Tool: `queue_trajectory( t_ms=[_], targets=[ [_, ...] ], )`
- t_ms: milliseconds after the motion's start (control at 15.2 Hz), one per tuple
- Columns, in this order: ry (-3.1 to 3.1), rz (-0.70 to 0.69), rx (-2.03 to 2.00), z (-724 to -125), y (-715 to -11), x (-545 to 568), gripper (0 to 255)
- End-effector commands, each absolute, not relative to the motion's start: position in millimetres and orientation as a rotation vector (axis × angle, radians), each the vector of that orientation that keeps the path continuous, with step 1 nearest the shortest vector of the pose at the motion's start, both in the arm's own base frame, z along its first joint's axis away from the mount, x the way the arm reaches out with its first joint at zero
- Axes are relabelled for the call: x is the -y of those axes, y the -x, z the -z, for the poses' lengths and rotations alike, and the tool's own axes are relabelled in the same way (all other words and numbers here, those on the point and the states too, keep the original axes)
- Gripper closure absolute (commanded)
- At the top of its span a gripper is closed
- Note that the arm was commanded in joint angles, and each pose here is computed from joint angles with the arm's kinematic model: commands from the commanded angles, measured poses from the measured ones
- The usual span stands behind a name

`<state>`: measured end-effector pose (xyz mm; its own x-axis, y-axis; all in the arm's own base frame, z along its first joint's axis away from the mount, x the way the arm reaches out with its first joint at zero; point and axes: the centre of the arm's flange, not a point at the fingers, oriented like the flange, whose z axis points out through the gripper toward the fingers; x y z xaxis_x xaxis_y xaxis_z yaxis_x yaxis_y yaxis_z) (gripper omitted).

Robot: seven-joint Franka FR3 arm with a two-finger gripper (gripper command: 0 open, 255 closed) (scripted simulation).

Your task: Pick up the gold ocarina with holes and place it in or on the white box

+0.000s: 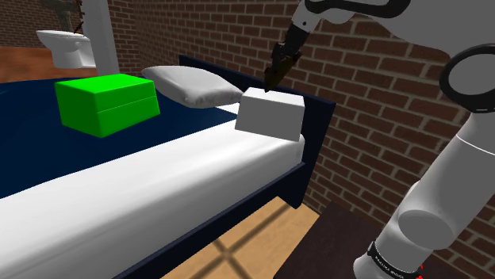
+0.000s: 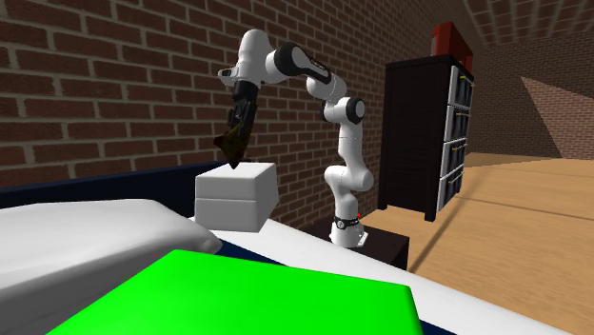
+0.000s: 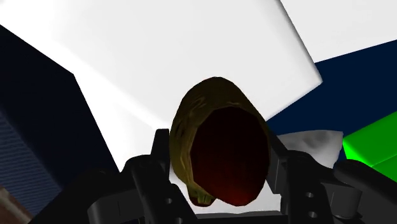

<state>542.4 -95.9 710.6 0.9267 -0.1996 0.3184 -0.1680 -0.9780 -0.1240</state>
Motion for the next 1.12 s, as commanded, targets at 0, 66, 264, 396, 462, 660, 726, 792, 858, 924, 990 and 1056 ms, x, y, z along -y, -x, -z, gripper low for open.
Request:
queue_trajectory(
  t_ms=[0, 66, 264, 396, 462, 660, 726, 792, 858, 924, 990, 1056],
  targets=[
    [2.99, 0.511, -0.285, -700.2, -543.5, 96.4, 255],
    [2.99, 0.511, -0.285, -695.0, -543.5, 96.4, 255],
    [2.99, 0.511, -0.285, -679.1, -543.5, 96.4, 255],
    [2.99, 0.511, -0.285, -668.6, -543.5, 96.4, 255],
    [2.99, 0.511, -0.285, -663.3, -543.5, 96.4, 255],
    [2.99, 0.511, -0.285, -659.7, -543.5, 96.4, 255],
    [2.99, 0.511, -0.285, -659.7, -543.4, 96.4, 255],
    [2.99, 0.511, -0.285, -659.7, -543.5, 96.4, 255],
    [2.99, 0.511, -0.285, -659.7, -543.5, 96.4, 255],
    [2.99, 0.511, -0.285, -659.7, -543.5, 96.4, 255],
    [2.99, 0.511, -0.285, -659.7, -543.5, 96.4, 255],
    [2.99, 0.511, -0.285, -658.5, -541.1, 96.4, 0]
  ],
)
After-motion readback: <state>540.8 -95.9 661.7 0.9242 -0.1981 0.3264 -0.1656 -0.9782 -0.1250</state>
